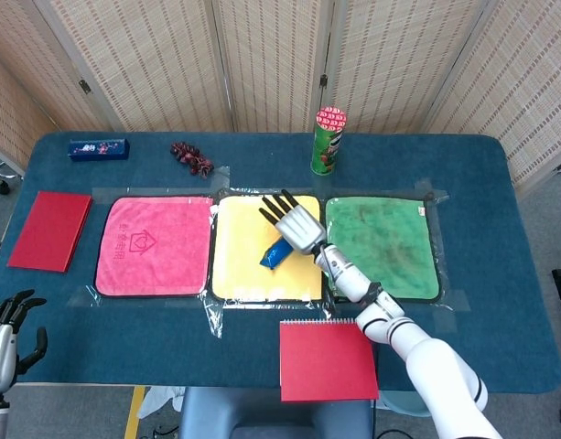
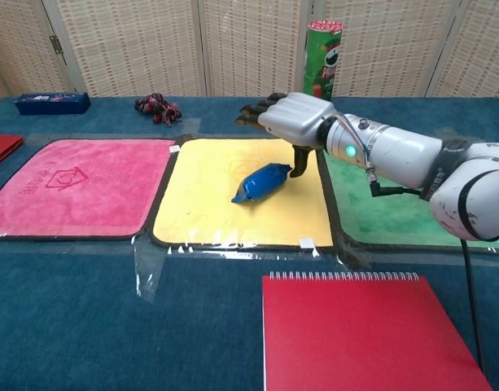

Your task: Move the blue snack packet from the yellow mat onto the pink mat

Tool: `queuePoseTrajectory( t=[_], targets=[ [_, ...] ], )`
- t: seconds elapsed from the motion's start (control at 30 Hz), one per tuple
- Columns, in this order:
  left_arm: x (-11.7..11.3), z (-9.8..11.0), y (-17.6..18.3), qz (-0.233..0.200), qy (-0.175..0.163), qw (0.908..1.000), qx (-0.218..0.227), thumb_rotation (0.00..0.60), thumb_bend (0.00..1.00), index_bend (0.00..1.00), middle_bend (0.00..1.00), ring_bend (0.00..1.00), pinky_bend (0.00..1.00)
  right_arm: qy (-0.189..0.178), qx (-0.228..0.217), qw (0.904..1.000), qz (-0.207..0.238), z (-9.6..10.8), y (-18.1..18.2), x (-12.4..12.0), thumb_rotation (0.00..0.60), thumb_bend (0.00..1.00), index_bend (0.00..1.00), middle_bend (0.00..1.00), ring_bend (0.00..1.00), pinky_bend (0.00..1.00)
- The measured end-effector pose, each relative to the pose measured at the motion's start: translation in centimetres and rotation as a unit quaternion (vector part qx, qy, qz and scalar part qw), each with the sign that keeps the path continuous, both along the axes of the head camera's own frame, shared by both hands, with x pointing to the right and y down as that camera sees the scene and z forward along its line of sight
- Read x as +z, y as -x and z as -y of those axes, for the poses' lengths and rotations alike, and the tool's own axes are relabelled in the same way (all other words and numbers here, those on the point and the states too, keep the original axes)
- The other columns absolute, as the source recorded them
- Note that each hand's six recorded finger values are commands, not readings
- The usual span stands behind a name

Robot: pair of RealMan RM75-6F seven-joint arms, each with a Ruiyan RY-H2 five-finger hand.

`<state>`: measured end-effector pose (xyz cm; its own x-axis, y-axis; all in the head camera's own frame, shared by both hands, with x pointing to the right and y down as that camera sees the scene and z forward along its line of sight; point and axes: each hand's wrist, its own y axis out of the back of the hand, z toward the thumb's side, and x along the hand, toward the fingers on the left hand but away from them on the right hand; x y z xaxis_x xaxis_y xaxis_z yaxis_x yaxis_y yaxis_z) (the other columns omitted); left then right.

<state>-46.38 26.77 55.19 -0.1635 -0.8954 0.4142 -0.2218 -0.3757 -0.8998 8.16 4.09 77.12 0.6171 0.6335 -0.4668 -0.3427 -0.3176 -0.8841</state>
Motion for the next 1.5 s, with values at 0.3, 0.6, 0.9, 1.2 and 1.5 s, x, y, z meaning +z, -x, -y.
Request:
queuePoseTrajectory(
  t=[0.3,0.6,0.9,1.2,1.5],
  targets=[
    [-0.4,-0.5,0.6,0.006,0.000,1.0000,-0.008,0.600,0.58,0.31,0.21,0.19,0.02,-0.006,-0.010,0.9999,0.008,-1.0,3.6,0.0,0.600,0.12,0.00,0.00,0.00,0.00],
    [-0.5,-0.7,0.9,0.009,0.000,0.9999,-0.010,0.600,0.58,0.31,0.21,0.19,0.02,0.000,-0.006,0.9989,0.046,-2.3,7.4,-0.8,0.600,0.12,0.00,0.00,0.00,0.00],
    [-0.9,-0.6,1.0,0.011,-0.004,0.9999,-0.006,0.600,0.58,0.31,0.21,0.19,0.02,-0.005,-0.011,0.9976,0.068,-3.1,9.6,-1.8,0.600,0.12,0.00,0.00,0.00,0.00],
    [-1.0,0.9,-0.2,0.004,-0.013,0.9997,0.023,0.600,0.58,0.30,0.21,0.19,0.02,-0.014,-0.003,0.9955,0.094,-1.6,5.9,-3.8,0.600,0.12,0.00,0.00,0.00,0.00],
    [-0.7,4.2,-3.0,-0.023,-0.020,0.9955,0.090,0.600,0.58,0.29,0.21,0.19,0.04,-0.016,0.018,0.9929,0.117,-0.7,-1.8,-8.6,0.600,0.12,0.00,0.00,0.00,0.00]
  ],
)
